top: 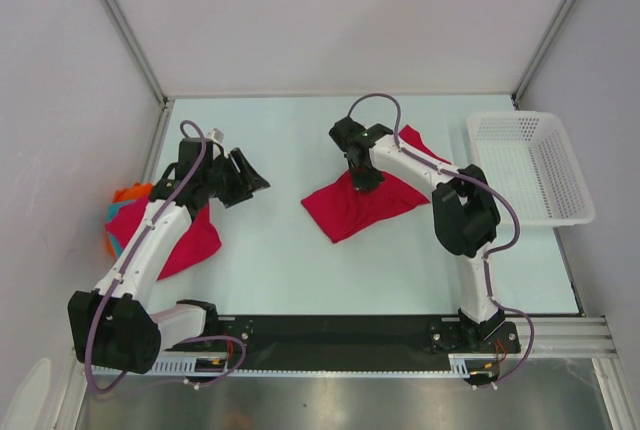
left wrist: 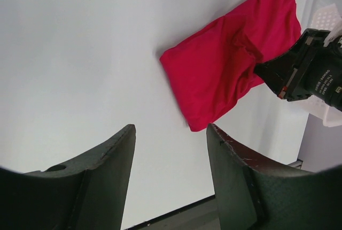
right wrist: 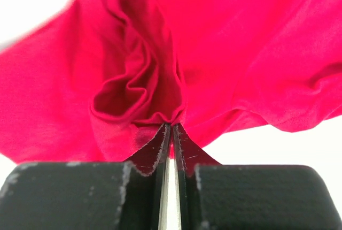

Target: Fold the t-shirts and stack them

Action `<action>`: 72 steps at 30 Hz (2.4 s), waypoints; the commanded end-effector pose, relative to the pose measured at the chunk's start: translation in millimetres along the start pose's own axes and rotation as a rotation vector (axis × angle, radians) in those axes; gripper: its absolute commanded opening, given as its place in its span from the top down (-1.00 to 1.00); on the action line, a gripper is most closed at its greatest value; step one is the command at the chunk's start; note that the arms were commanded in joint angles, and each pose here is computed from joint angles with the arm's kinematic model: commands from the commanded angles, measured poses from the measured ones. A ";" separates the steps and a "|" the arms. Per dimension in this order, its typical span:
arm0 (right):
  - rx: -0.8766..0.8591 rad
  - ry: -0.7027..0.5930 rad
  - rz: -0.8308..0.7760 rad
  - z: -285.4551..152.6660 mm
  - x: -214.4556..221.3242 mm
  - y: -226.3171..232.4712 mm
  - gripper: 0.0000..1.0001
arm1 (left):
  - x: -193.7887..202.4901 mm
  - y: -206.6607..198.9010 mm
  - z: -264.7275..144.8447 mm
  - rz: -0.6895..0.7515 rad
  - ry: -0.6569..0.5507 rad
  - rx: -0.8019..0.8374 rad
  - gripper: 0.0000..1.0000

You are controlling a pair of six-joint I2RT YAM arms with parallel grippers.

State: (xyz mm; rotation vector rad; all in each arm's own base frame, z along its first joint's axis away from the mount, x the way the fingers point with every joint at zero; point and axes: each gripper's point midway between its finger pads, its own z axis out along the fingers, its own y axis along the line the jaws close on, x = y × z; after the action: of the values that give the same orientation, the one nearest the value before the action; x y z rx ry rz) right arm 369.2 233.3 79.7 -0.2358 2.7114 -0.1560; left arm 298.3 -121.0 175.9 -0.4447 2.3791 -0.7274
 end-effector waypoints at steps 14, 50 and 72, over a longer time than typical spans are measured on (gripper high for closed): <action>0.041 -0.123 0.038 -55.8 -14.9 -18.9 0.46 | -3.0 -2.2 1.5 0.018 -0.013 0.032 -0.22; 0.028 -0.030 -0.003 -10.0 4.3 -4.1 0.40 | 0.6 1.9 7.4 0.020 0.004 0.035 -0.22; -0.079 -0.003 -0.063 12.4 -22.5 41.0 0.39 | -0.2 7.6 12.3 0.030 0.018 0.019 -0.22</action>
State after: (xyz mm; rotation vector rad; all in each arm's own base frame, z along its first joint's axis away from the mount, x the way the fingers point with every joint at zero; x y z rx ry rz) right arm 377.0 273.5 68.5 -0.3315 2.7094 -0.1275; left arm 298.3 -120.4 159.6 -0.4373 2.4127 -0.7350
